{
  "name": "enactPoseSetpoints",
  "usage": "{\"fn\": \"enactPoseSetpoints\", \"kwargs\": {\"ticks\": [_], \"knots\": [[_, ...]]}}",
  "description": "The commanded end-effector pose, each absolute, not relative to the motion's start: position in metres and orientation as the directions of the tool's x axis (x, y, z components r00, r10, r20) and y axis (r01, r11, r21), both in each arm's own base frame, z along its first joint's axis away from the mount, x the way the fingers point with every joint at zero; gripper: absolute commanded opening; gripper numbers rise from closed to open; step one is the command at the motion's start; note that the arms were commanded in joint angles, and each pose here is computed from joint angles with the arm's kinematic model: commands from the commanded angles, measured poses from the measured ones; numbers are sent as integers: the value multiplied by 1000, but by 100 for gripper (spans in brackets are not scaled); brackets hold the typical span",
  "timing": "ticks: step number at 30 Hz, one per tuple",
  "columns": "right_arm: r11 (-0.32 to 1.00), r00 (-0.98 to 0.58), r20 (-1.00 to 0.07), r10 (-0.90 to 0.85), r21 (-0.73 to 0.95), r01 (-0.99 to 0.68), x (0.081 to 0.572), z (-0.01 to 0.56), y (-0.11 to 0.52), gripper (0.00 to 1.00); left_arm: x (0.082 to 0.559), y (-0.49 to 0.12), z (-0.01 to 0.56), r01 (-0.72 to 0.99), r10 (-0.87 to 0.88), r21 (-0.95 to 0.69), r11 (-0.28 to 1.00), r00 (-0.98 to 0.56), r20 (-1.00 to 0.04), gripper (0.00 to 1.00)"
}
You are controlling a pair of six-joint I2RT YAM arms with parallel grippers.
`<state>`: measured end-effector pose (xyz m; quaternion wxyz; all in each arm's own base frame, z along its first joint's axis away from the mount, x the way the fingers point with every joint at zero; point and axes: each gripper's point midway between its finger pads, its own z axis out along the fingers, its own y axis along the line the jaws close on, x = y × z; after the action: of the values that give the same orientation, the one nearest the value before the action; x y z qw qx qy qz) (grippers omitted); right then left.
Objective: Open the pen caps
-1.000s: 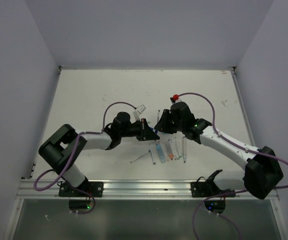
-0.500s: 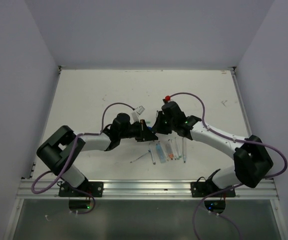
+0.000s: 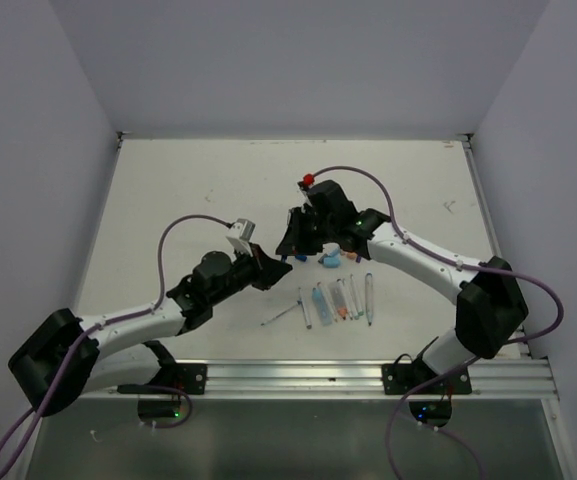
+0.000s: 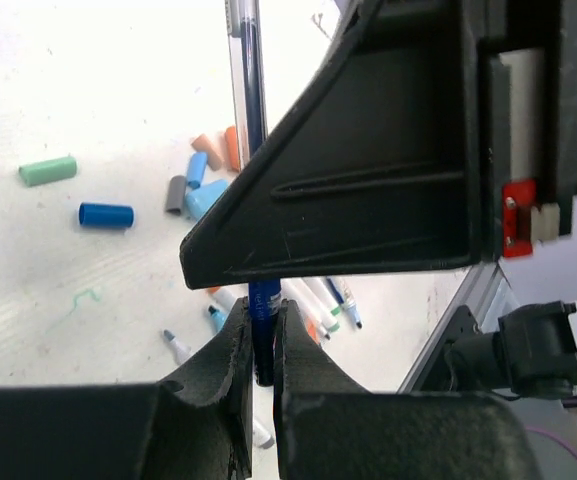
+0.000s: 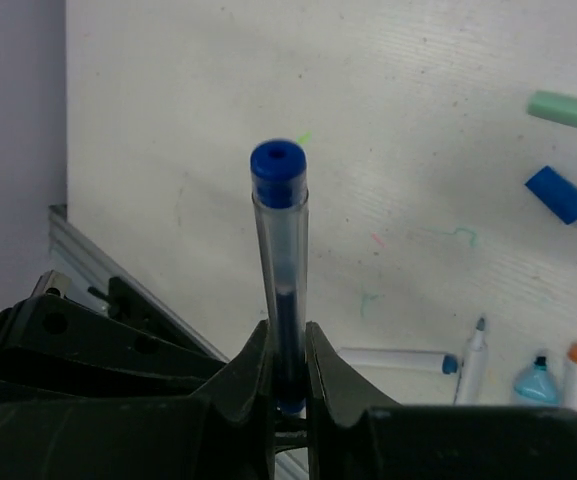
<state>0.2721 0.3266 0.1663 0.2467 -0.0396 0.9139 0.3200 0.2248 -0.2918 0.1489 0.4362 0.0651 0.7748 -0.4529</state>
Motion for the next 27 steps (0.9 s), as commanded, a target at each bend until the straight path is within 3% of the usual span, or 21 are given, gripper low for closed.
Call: {"fn": "enactPoseSetpoints", "kwargs": {"ticks": [1,8,16,20,22,23,24,27], "knots": [[742,-748,-593,297,637,-210,362,191,292,0,168,-286,95,553,-71,-628,548,-717,-693,0],[665,-697,-614,370,699,-262,377,219,285,0,155,-281,103,589,-85,-639,495,-699,-710,0],[451,-658,-654,372,747,-488,348,249,307,0,104,-281,161,729,-179,-671,137,-648,-741,0],[491,-637,-662,395,738,-463,349,246,297,0,109,-278,146,704,-146,-678,212,-663,-734,0],[604,-572,-720,393,671,-429,357,249,283,0,132,-274,134,661,-163,-662,354,-653,-739,0],[711,-619,-706,344,626,-319,353,221,270,0,137,-263,108,593,-124,-659,464,-693,-711,0],[837,-556,-760,336,512,-194,362,213,252,0,159,-254,105,539,-164,-618,573,-663,-731,0],[953,-529,-810,253,303,-8,363,222,228,0,182,-218,68,335,-138,-489,805,-696,-704,0]]}}
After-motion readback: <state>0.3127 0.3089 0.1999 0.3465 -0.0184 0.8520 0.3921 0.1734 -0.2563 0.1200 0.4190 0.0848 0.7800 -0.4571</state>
